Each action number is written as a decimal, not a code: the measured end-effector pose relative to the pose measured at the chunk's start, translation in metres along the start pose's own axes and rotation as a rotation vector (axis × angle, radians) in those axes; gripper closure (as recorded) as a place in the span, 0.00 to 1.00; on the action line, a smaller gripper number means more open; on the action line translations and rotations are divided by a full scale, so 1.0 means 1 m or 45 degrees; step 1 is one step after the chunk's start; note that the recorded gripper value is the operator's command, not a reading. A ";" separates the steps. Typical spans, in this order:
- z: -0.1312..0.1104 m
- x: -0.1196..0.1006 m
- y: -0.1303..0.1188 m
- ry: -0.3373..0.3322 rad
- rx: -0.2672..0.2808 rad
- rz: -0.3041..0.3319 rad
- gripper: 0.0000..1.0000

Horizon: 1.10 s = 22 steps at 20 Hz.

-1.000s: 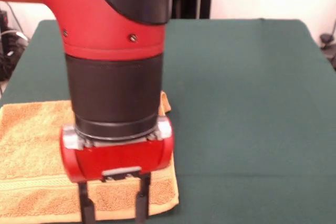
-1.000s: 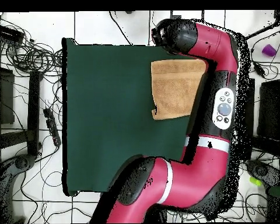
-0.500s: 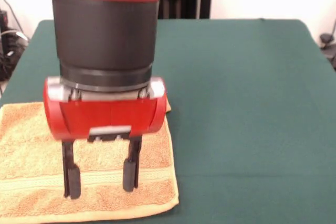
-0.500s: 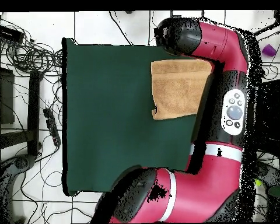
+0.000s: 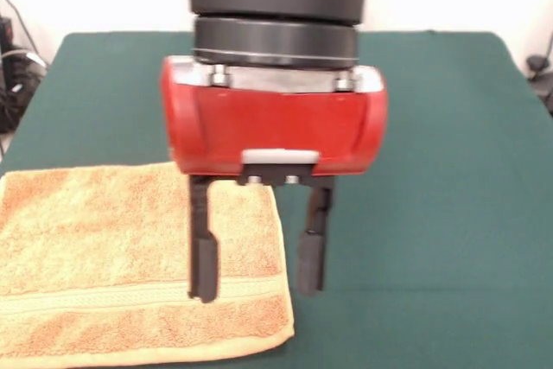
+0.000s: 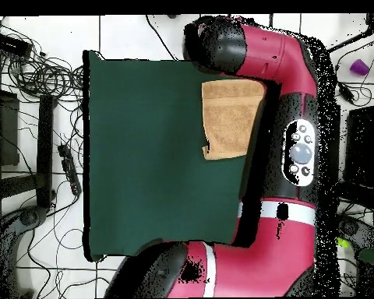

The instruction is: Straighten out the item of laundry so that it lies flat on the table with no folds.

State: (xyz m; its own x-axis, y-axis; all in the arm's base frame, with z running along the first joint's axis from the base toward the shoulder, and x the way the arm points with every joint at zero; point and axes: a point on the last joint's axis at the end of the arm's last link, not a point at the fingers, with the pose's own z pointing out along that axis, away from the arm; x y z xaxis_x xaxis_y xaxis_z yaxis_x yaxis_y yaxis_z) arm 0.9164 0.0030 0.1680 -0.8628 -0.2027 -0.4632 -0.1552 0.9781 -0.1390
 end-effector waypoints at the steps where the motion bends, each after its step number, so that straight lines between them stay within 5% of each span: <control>1: 0.000 -0.002 0.003 -0.012 0.001 0.006 0.00; 13: 0.011 0.010 0.011 -0.089 0.017 0.038 0.00; 22: 0.027 0.066 -0.013 -0.049 0.010 0.115 0.00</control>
State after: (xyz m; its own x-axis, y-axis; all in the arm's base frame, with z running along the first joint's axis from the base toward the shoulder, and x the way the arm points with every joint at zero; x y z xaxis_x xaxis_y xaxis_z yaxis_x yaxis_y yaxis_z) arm 0.8748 -0.0245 0.1154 -0.8541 -0.1155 -0.5072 -0.0736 0.9921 -0.1020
